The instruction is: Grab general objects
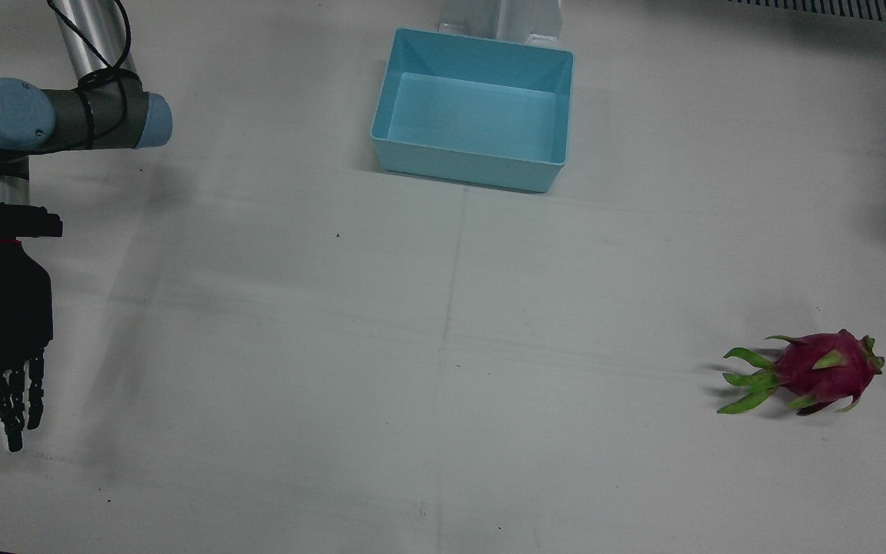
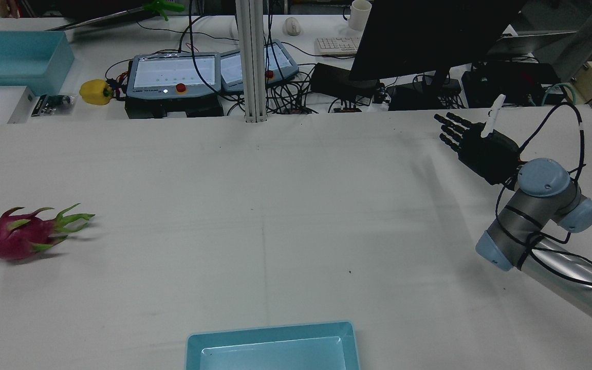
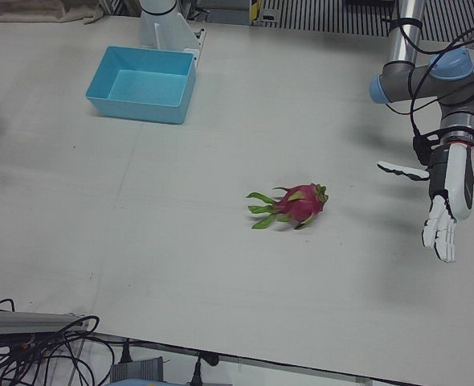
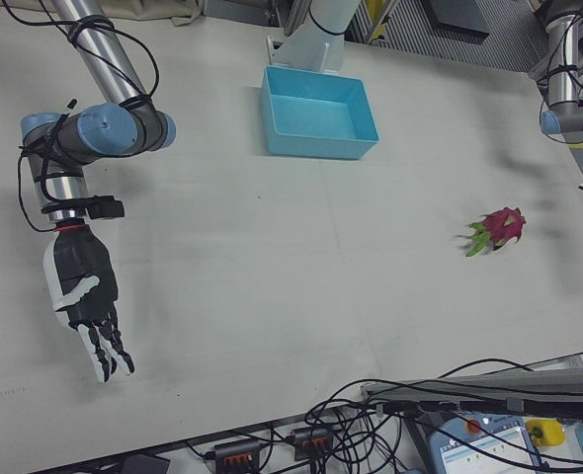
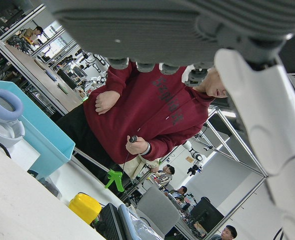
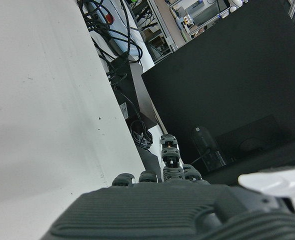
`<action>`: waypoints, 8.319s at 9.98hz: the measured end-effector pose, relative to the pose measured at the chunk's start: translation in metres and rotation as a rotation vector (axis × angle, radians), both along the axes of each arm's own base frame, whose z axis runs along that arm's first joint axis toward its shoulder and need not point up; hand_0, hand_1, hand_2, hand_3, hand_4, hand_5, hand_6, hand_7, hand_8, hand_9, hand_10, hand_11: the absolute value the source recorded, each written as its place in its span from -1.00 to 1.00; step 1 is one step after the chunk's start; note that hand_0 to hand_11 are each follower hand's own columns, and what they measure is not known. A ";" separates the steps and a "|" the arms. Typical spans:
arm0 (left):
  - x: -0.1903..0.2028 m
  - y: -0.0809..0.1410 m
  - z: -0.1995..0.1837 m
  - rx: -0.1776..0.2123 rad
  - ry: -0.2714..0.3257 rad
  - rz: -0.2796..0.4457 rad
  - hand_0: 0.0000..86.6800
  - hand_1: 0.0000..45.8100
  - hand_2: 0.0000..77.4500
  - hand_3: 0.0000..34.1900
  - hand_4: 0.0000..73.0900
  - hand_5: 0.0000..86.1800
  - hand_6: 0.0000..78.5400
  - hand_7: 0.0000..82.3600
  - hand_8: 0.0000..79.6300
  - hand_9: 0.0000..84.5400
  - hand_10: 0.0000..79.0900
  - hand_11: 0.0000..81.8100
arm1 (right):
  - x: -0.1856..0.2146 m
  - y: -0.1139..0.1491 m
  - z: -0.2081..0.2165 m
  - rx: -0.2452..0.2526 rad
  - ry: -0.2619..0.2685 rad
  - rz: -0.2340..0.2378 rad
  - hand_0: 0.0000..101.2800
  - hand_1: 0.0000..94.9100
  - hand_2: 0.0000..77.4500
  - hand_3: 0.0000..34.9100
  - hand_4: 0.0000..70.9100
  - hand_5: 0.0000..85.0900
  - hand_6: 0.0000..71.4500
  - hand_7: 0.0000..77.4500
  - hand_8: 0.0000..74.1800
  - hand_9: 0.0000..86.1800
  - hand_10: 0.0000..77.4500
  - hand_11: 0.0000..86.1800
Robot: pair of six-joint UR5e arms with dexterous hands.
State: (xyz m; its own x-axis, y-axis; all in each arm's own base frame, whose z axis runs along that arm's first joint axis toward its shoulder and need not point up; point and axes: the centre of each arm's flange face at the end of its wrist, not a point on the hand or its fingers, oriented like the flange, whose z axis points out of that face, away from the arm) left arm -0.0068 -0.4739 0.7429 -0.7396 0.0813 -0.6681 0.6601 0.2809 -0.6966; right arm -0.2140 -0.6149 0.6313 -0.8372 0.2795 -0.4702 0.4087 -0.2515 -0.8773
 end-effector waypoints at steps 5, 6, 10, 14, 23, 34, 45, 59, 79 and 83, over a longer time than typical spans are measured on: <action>0.002 0.000 -0.004 0.040 0.018 0.025 0.32 -1.00 -0.45 0.10 -0.99 -0.96 -0.99 -0.96 -0.97 -0.97 -0.99 -0.96 | 0.000 0.000 0.000 0.000 0.000 0.000 -1.00 -0.86 -0.96 -1.00 -1.00 -1.00 -1.00 -1.00 -1.00 -0.97 -1.00 -0.99; 0.003 0.000 -0.004 0.043 0.028 0.031 0.32 -1.00 -0.42 0.27 -0.96 -0.96 -0.99 -0.96 -0.97 -0.97 -0.99 -0.96 | 0.000 0.000 0.000 0.000 0.000 0.000 -1.00 -0.86 -0.96 -1.00 -1.00 -1.00 -1.00 -1.00 -1.00 -0.97 -1.00 -0.99; 0.003 0.016 0.009 -0.001 0.079 0.110 0.33 -1.00 -0.42 0.40 -0.96 -0.95 -0.99 -0.96 -0.97 -0.97 -0.99 -0.97 | 0.000 0.000 -0.001 0.001 -0.001 0.000 -1.00 -0.86 -0.96 -1.00 -1.00 -1.00 -1.00 -1.00 -1.00 -0.97 -1.00 -0.97; -0.008 0.047 -0.010 0.042 0.054 0.117 0.41 -1.00 0.21 0.55 -0.99 -0.95 -0.99 -0.96 -0.97 -0.97 -0.99 -0.97 | 0.000 0.000 -0.001 0.001 -0.001 -0.001 -1.00 -0.86 -0.96 -1.00 -1.00 -1.00 -1.00 -1.00 -1.00 -0.97 -1.00 -0.99; 0.018 0.032 -0.164 0.117 -0.459 0.216 -1.00 -1.00 -0.75 0.76 -0.99 -0.96 -1.00 -0.96 -0.97 -0.97 -0.97 -0.97 | 0.000 0.000 -0.001 0.001 -0.001 0.000 -1.00 -0.86 -0.96 -1.00 -1.00 -1.00 -1.00 -1.00 -1.00 -0.97 -1.00 -0.97; 0.019 0.020 -0.132 0.102 -0.529 0.220 -0.42 -1.00 0.55 0.55 -0.99 -0.96 -1.00 -0.96 -0.97 -0.97 -0.97 -0.95 | 0.000 0.000 -0.001 0.001 -0.001 0.000 -1.00 -0.86 -0.94 -1.00 -1.00 -1.00 -1.00 -1.00 -1.00 -0.97 -1.00 -0.97; 0.026 0.024 -0.130 0.136 -0.521 0.288 -0.46 -1.00 -0.13 0.67 -0.99 -0.96 -1.00 -0.96 -0.97 -0.97 -0.97 -0.95 | 0.000 0.000 -0.001 0.001 -0.001 0.000 -1.00 -0.86 -0.94 -1.00 -1.00 -1.00 -1.00 -1.00 -1.00 -0.97 -1.00 -0.97; 0.027 0.025 -0.088 0.058 -0.500 0.273 0.03 -1.00 0.00 0.51 -0.99 -0.96 -1.00 -0.96 -0.97 -0.97 -0.97 -0.95 | 0.000 0.000 -0.001 0.001 -0.001 0.000 -1.00 -0.86 -0.96 -1.00 -1.00 -1.00 -1.00 -1.00 -1.00 -0.97 -1.00 -0.99; -0.019 0.027 -0.111 0.132 -0.427 0.237 -0.46 -1.00 0.55 0.25 -1.00 -0.96 -0.97 -0.96 -0.96 -0.96 -0.97 -0.95 | 0.000 0.000 -0.001 0.001 -0.001 0.000 -1.00 -0.86 -0.94 -1.00 -1.00 -1.00 -1.00 -1.00 -1.00 -0.97 -1.00 -0.99; -0.016 0.028 -0.114 0.127 -0.452 0.255 -0.08 -1.00 0.55 0.78 -1.00 -0.96 -0.97 -0.96 -0.96 -0.96 -0.97 -0.95 | 0.000 0.000 -0.001 0.001 -0.001 -0.001 -1.00 -0.86 -0.96 -1.00 -1.00 -1.00 -1.00 -1.00 -1.00 -0.97 -1.00 -0.99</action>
State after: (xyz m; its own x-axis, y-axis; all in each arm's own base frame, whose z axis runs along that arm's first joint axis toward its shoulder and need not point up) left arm -0.0226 -0.4459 0.6292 -0.3871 0.0370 -0.9213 0.7862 0.5352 -0.3088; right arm -0.2141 -0.6150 0.6306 -0.8366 0.2806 -0.4705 0.4093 -0.2507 -0.8773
